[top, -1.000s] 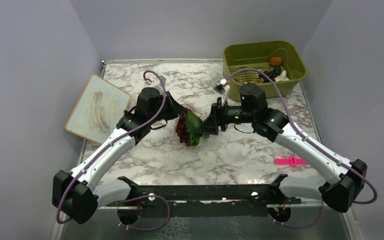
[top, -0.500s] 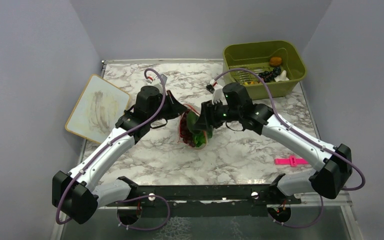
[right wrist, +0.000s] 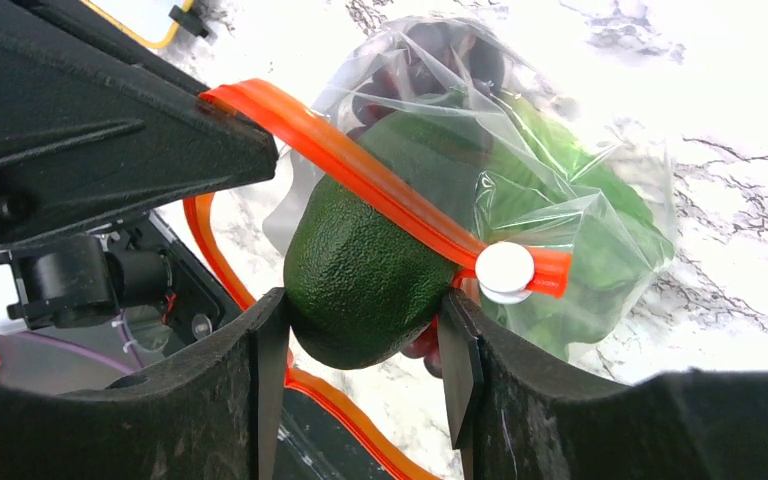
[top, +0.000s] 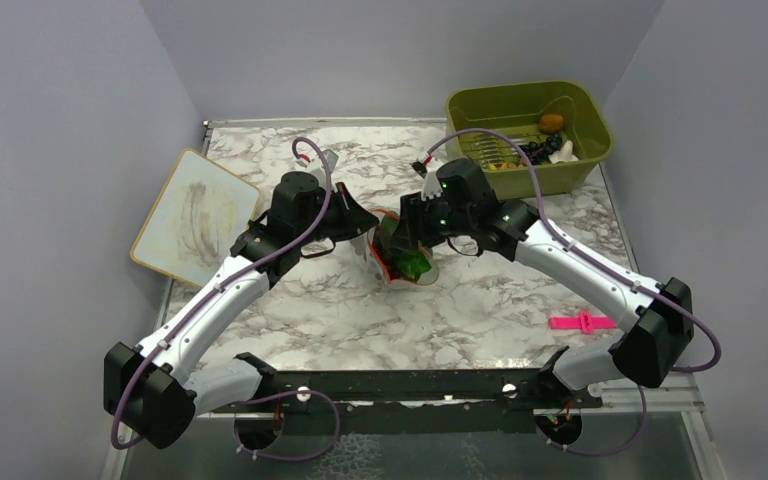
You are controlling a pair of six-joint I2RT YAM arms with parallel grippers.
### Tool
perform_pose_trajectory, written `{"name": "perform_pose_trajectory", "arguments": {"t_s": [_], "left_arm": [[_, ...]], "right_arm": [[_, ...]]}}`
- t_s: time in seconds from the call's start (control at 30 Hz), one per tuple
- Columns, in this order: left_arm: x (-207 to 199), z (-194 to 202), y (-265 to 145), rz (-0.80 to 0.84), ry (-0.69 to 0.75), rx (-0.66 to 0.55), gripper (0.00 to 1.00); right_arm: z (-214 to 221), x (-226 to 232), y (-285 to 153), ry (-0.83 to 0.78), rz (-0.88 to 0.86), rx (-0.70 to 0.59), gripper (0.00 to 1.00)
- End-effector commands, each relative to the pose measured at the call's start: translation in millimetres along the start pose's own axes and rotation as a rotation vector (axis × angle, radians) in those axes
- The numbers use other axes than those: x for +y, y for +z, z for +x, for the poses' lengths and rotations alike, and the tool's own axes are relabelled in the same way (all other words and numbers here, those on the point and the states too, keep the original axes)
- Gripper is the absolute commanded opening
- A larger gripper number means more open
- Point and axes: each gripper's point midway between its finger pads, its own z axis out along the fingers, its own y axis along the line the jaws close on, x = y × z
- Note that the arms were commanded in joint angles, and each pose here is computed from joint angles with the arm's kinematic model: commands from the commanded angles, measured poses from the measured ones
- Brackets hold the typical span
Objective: Place the food in the zip-top bag and seal the zipper
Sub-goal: Place the fake fruit in the zipper food storage bag.
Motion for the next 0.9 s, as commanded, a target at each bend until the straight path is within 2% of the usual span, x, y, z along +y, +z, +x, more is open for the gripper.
{"name": "perform_pose_trajectory", "arguments": {"t_s": [0.0, 0.53, 0.77, 0.87], "left_arm": [[-30, -14, -10, 0.115, 0.007, -0.042, 0.0], [-39, -15, -17, 0.148, -0.02, -0.045, 0.0], [-32, -10, -13, 0.128, -0.014, -0.035, 0.0], [-32, -9, -12, 0.131, -0.014, -0.029, 0.0]], "right_arm": [[-6, -1, 6, -0.015, 0.018, -0.008, 0.28], [-25, -27, 12, -0.049, 0.173, -0.068, 0.29], [-25, 10, 13, -0.081, -0.034, -0.057, 0.29], [-29, 6, 15, -0.069, -0.014, -0.096, 0.3]]}}
